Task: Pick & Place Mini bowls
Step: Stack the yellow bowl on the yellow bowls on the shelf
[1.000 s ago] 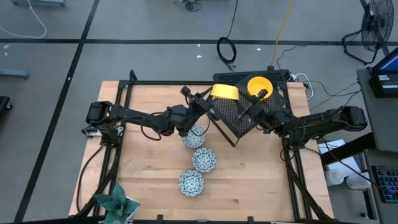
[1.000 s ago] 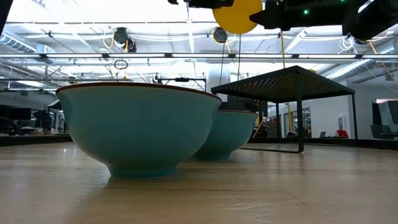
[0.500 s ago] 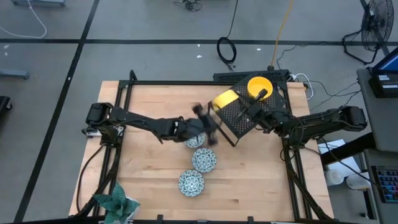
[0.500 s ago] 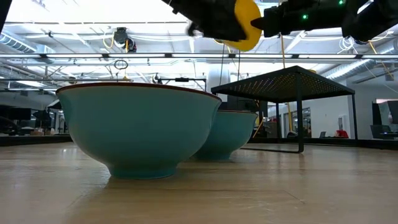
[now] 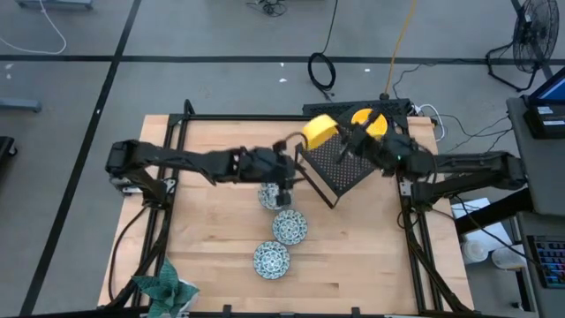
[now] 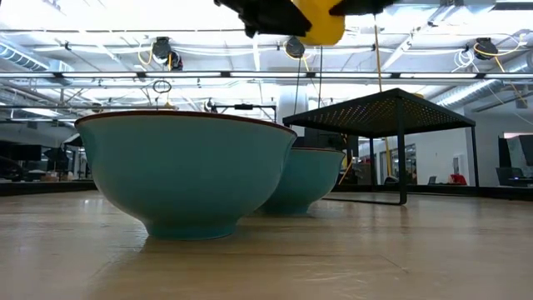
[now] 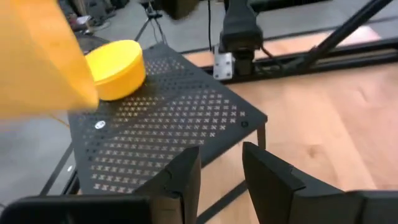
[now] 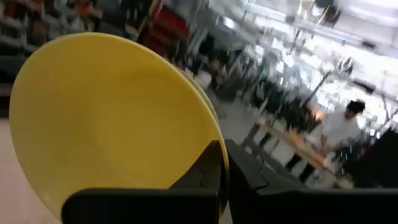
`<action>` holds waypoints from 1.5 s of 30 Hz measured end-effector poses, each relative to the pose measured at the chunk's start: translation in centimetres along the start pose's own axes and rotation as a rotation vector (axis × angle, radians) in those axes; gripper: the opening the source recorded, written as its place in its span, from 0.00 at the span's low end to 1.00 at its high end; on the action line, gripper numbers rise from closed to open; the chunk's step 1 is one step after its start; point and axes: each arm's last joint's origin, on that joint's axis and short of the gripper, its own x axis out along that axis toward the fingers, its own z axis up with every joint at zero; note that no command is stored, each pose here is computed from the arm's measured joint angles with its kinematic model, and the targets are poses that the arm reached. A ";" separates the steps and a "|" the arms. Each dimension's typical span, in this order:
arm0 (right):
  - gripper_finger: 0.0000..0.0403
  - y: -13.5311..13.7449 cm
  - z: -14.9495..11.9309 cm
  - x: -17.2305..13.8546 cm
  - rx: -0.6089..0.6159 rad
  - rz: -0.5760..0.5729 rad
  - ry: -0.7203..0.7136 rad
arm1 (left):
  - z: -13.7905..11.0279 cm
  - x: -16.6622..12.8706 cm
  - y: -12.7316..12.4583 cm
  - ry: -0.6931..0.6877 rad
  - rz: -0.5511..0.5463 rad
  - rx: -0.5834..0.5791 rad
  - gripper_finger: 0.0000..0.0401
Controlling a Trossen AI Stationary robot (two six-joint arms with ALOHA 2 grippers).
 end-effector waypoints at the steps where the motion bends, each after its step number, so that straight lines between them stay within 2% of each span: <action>1: 0.00 -0.7 1.0 0.4 0.001 0.004 0.027 | 0.1 -0.5 0.6 -0.013 -0.003 -0.009 0.31; 5: 0.00 -3.8 4.2 1.4 0.013 -0.008 0.106 | -0.2 -2.1 2.9 -0.056 0.028 -0.049 0.31; 7: 0.00 -5.4 5.6 1.8 0.030 -0.028 0.140 | -1.5 -2.7 3.8 -0.036 0.051 -0.068 0.31; 10: 0.00 -7.7 7.2 2.1 0.053 -0.067 0.192 | -2.7 -3.6 4.9 -0.076 0.070 -0.106 0.31; 14: 0.00 -9.8 8.2 2.7 0.084 -0.053 0.276 | -3.7 -5.3 6.4 -0.178 0.100 -0.127 0.31; 20: 0.00 -12.9 8.7 3.6 0.199 0.036 0.397 | -5.1 -7.6 7.7 -0.338 0.039 -0.113 0.31; 28: 0.00 -16.9 5.9 4.7 0.359 0.032 0.693 | -6.1 -7.9 7.2 -0.357 -0.127 -0.079 0.31; 33: 0.00 -19.2 2.5 5.4 0.465 0.025 0.892 | -6.4 -7.7 6.9 -0.326 -0.139 -0.097 0.31; 39: 0.00 -21.0 -1.4 5.9 0.616 0.085 1.104 | -6.5 -7.7 6.9 -0.311 -0.141 -0.143 0.31; 45: 0.00 -21.0 -2.6 5.6 0.652 0.121 1.220 | -6.8 -7.6 6.8 -0.280 -0.151 -0.182 0.31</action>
